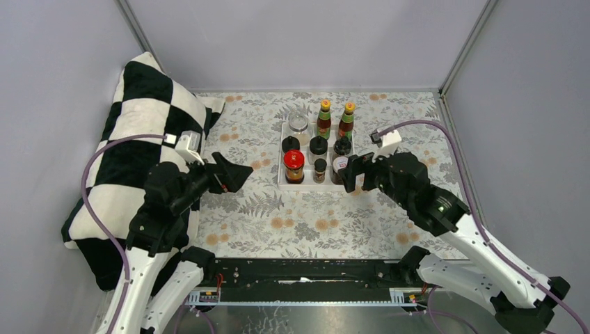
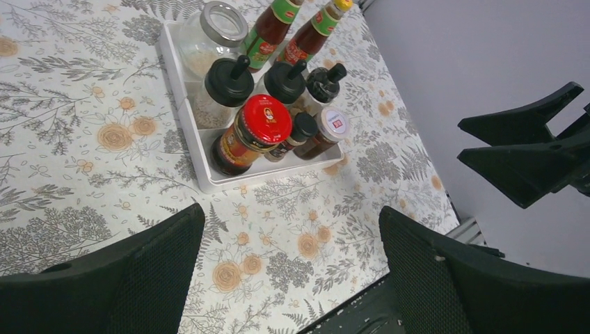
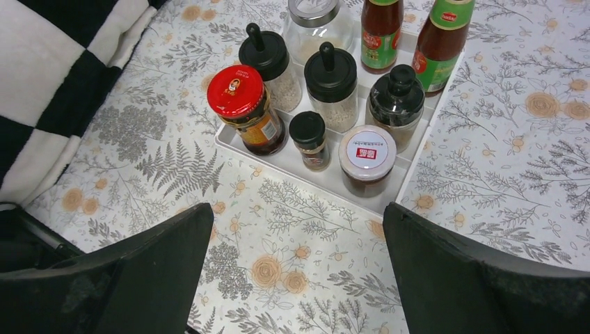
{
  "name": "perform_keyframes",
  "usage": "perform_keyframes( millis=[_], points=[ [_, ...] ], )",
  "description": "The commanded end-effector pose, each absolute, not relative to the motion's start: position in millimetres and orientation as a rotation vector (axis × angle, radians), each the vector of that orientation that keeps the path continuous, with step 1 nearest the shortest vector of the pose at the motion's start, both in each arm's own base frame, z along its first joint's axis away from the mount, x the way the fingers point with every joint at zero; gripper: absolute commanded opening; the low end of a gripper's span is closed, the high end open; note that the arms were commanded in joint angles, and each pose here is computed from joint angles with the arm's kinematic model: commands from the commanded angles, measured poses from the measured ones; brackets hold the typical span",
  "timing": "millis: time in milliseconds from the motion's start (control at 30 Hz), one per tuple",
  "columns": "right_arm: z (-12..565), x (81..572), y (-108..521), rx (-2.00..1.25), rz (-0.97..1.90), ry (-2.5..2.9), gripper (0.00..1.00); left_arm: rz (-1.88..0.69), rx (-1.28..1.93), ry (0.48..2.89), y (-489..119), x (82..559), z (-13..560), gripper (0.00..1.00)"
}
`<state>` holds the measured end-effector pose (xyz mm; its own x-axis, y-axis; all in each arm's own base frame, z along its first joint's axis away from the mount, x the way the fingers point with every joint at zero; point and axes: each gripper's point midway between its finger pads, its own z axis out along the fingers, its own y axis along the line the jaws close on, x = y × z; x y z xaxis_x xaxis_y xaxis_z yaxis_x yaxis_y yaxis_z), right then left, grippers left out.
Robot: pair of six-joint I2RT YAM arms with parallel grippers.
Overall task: Organize the condiment bottles
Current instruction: Reset both arms
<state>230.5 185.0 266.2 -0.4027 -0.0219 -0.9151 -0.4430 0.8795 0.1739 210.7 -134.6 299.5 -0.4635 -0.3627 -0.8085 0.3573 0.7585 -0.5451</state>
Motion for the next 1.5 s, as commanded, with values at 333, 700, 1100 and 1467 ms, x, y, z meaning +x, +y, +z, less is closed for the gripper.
perform_keyframes(
  millis=[333,700,1100,1467],
  points=[
    [251.5,187.2,182.5,-0.311,0.689,1.972,1.00,-0.913,0.121,1.874,-139.3,165.6,302.4,0.99],
    [237.6,160.8,178.9,-0.288,0.804,2.003,1.00,-0.969,0.078,1.928,-137.0,136.2,262.8,0.99],
    [226.7,165.3,167.0,-0.215,0.775,1.950,1.00,-1.068,0.038,1.868,-148.1,148.7,265.7,0.99],
    [195.1,197.3,153.2,-0.115,0.595,1.928,1.00,-0.969,0.006,1.760,-143.0,193.8,288.2,0.99]
  ],
)
